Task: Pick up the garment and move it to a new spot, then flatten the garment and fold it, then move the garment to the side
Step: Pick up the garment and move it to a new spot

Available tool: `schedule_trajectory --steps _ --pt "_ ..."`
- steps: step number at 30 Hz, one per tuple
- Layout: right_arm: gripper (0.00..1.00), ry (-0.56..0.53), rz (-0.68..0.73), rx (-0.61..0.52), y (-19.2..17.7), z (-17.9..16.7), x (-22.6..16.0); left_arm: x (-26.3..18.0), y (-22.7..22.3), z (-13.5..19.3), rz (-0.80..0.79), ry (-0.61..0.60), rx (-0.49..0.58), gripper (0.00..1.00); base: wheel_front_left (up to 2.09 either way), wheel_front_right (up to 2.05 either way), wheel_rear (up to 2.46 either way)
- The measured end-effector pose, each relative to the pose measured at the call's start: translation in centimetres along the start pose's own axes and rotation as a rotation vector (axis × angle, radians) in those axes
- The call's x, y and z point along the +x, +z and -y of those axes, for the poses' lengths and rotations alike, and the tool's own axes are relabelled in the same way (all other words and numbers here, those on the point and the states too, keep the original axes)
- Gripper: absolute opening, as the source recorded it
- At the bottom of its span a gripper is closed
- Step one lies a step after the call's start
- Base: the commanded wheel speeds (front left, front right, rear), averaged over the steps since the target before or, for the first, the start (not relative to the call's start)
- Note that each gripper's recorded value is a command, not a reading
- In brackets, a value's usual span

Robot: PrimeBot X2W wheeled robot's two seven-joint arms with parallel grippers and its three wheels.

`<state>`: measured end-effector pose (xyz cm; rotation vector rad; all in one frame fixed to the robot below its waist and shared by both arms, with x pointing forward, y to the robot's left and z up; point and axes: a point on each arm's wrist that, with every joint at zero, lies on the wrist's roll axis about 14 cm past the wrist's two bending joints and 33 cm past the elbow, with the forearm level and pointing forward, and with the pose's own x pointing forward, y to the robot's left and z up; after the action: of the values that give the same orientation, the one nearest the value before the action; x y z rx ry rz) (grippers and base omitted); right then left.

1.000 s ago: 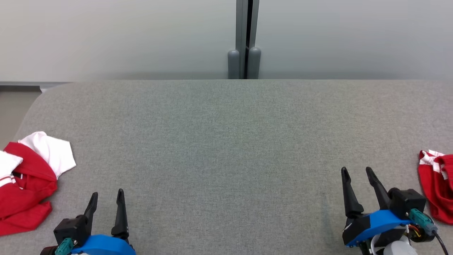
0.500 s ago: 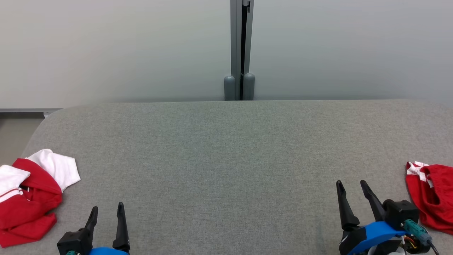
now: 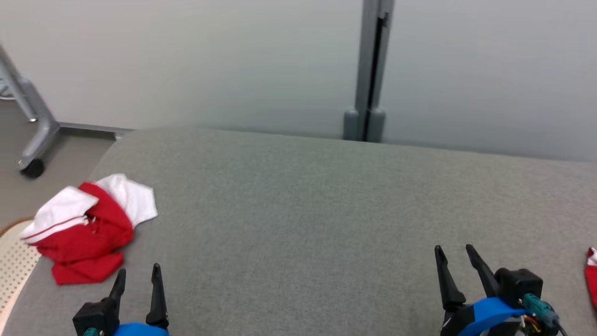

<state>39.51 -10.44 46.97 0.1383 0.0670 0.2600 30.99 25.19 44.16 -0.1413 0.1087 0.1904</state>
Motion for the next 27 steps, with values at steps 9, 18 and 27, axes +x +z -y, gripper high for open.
schedule_trajectory --steps 9,18,27 --pt "1.00 0.239 -0.046 0.010 -1.1 -8.3 3.0 -5.3 -0.3 -7.6 0.019 0.246 -0.037 1.00 0.00 0.00 0.00" --pt "1.00 0.453 -0.120 0.009 -3.6 -15.7 5.2 -10.3 -1.2 -13.7 0.000 0.488 -0.072 1.00 0.00 0.00 0.00" --pt "1.00 0.536 -0.147 0.019 -4.8 -18.6 6.6 -12.2 -1.8 -16.0 -0.031 0.597 -0.079 1.00 0.00 0.00 0.00"
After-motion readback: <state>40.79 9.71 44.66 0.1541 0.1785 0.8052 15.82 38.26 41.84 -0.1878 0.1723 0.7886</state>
